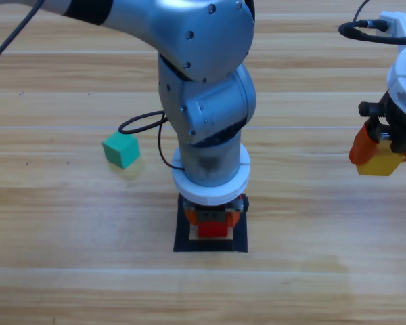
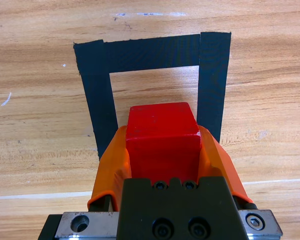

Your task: Stack the blocks in the rectangular block: red at the bottom, yellow in the middle, green on top

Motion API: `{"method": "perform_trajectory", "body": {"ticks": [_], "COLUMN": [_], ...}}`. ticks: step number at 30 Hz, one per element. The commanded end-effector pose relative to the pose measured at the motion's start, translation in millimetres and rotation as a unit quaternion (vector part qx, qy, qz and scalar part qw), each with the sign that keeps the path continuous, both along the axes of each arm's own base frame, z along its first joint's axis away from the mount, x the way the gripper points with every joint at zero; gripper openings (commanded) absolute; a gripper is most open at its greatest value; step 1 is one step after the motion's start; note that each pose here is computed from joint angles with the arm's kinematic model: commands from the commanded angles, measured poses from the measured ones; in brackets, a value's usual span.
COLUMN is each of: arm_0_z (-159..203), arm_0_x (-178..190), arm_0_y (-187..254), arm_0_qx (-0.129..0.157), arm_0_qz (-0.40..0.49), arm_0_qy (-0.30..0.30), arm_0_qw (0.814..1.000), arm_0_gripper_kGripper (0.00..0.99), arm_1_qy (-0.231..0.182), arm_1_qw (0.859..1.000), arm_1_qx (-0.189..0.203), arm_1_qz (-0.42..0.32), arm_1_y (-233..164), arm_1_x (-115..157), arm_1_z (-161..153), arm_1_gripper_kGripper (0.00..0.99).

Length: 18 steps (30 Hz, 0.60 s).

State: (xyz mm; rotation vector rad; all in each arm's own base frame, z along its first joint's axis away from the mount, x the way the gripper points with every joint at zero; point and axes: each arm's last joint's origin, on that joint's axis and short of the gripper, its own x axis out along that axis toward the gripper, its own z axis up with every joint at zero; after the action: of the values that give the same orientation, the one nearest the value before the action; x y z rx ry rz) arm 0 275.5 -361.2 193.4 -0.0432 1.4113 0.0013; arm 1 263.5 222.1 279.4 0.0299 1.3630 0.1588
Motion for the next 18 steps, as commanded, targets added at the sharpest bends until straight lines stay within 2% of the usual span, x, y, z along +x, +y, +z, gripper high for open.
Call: {"method": "perform_trajectory", "body": {"ticks": [1,18], "arm_0_z": [-27,-36], "arm_0_x": [13,14], "arm_0_y": [0,1], "arm_0_qx": [0.018,0.028], "arm_0_qz": [0.006,0.011], "arm_0_qy": [0.005,0.009], "arm_0_qw": [1.0,1.0], "arm_0_gripper_kGripper": [0.138,0.189], "arm_1_qy": [0.013,0.012], "arm_1_qw": [1.0,1.0], "arm_1_qx": [-0.017,-0.017], "arm_1_qz": [0.017,0.019], "arm_1_y": [10,9], "arm_1_x": [1,0], "arm_1_z": [-13,-12], "arm_1_gripper_kGripper": [0.028,0.028]}}
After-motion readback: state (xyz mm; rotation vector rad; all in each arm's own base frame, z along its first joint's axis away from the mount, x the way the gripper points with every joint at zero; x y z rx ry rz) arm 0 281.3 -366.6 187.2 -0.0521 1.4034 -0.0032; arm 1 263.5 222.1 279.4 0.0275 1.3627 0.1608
